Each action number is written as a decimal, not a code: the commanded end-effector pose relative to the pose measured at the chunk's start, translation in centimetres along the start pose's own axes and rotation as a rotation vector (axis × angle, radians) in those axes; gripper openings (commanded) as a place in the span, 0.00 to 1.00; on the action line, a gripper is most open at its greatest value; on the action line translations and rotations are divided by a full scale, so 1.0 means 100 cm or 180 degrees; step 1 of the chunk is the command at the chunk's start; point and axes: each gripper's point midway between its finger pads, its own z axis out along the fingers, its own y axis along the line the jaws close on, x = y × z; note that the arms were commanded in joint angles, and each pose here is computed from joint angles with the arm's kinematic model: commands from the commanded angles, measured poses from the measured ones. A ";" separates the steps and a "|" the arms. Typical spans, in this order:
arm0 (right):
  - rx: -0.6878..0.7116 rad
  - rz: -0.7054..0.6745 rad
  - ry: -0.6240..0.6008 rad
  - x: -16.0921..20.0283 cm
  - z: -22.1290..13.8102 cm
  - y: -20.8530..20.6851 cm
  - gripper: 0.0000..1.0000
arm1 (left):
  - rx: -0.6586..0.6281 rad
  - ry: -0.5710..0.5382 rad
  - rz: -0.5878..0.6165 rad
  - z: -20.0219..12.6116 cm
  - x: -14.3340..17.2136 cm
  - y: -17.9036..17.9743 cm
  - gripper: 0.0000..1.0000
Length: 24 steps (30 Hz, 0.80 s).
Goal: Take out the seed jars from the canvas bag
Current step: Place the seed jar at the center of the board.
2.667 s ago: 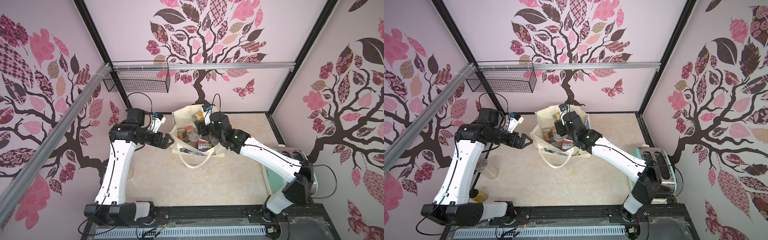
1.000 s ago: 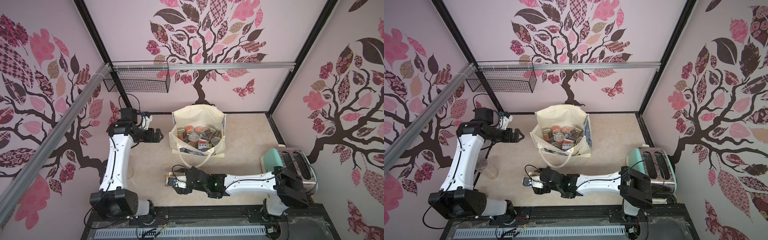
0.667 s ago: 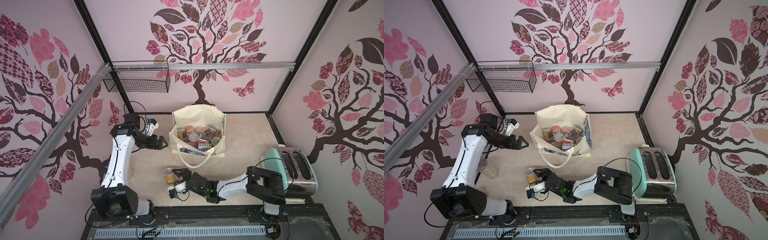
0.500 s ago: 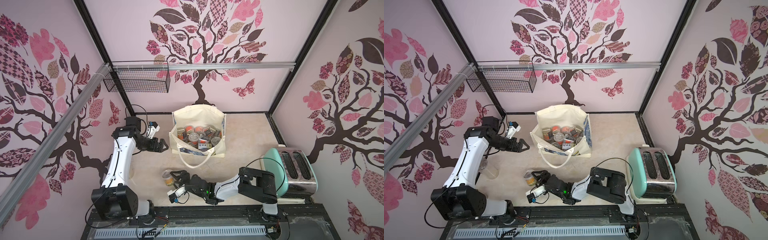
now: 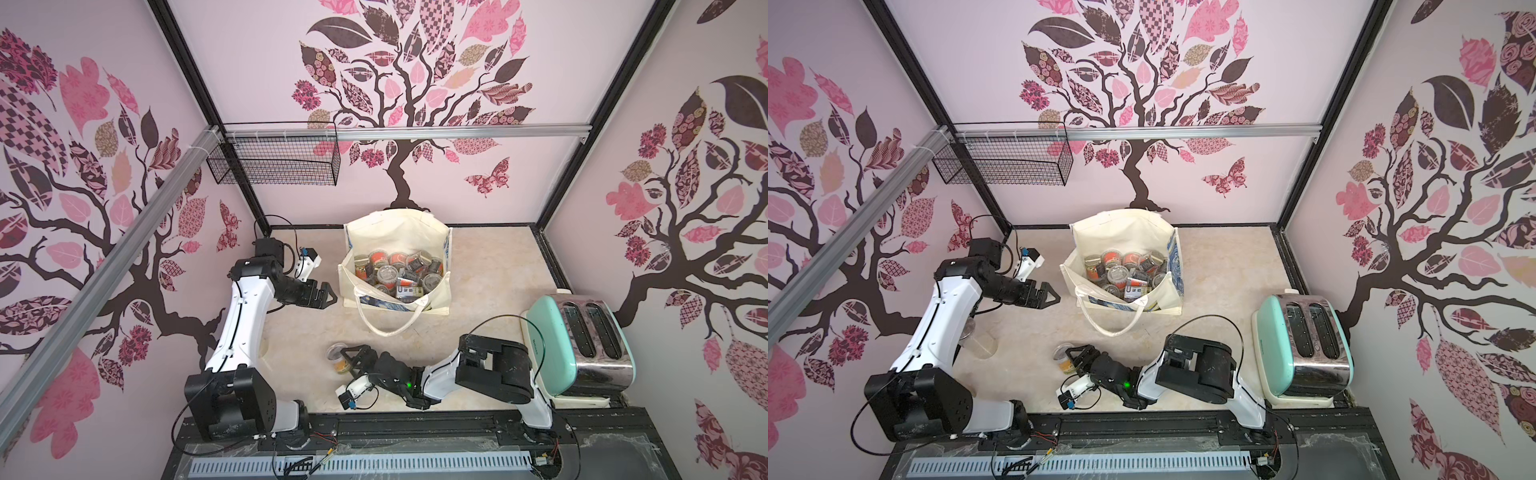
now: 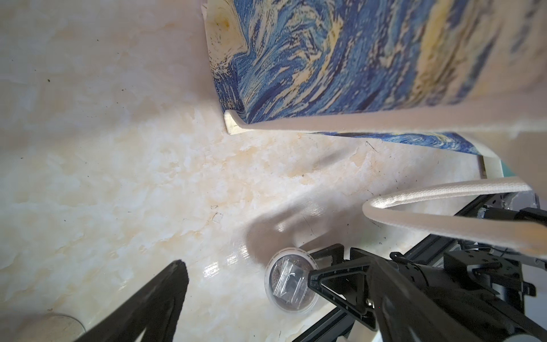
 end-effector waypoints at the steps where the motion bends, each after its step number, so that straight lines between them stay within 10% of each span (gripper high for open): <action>1: 0.0097 0.0021 -0.0013 0.000 0.008 -0.005 0.77 | -0.0090 -0.0122 0.0099 -0.006 -0.008 0.003 0.98; 24: -0.0309 0.0297 -0.0236 -0.006 -0.063 -0.013 0.99 | 0.0309 -0.0529 0.0045 -0.038 -0.043 -0.031 0.98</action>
